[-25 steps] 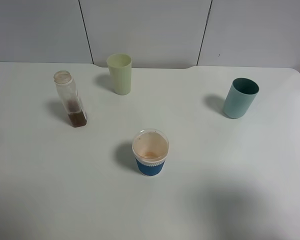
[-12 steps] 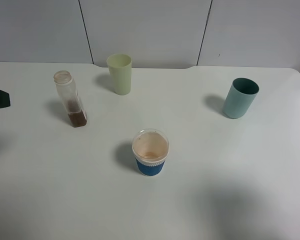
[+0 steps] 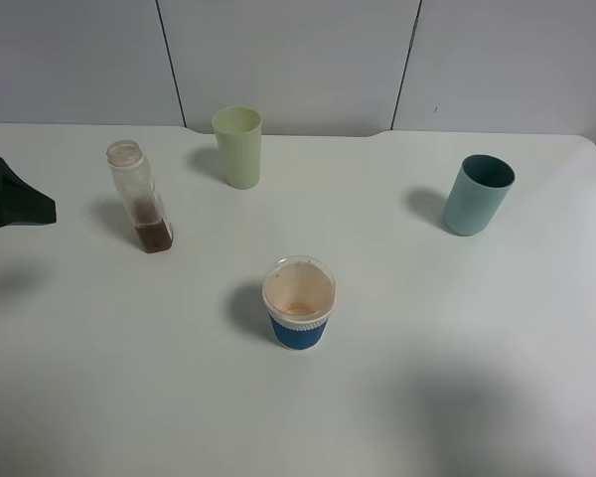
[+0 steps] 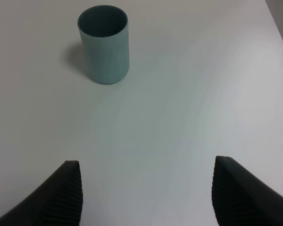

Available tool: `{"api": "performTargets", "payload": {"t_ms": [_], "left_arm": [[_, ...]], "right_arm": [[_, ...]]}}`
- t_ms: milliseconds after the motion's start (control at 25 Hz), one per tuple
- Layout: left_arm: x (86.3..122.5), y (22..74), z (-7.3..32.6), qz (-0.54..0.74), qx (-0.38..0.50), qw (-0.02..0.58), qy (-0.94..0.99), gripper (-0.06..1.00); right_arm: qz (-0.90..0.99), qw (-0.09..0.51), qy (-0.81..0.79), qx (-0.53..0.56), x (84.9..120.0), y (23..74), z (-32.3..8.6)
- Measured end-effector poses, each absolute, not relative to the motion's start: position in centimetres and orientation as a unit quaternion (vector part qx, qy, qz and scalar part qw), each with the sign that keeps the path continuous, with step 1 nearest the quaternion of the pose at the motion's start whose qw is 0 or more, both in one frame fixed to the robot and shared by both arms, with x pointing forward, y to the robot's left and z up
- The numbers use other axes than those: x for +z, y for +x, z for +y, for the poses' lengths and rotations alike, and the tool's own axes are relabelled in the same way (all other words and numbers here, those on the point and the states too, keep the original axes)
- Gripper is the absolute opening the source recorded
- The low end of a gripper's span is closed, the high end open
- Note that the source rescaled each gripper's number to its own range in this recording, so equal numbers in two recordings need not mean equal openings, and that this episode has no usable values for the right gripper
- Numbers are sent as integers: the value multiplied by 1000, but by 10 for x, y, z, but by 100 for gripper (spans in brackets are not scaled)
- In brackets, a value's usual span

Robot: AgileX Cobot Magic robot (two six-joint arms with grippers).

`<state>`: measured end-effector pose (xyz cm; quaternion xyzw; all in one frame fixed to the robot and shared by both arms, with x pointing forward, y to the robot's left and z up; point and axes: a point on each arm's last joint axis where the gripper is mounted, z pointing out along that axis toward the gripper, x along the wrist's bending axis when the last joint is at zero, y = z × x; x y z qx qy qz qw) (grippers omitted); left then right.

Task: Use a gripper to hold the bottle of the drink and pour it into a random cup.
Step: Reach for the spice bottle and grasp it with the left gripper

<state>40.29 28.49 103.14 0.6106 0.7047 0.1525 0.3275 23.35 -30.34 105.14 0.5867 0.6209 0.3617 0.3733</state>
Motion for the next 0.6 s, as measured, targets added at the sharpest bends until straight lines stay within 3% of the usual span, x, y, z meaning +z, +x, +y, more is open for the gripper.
{"api": "performTargets", "payload": {"t_ms": [600], "left_arm": [[995,434,236,670,88,321,664,100]], "right_arm": [[621,373,587,362,1051,234,-303]]}}
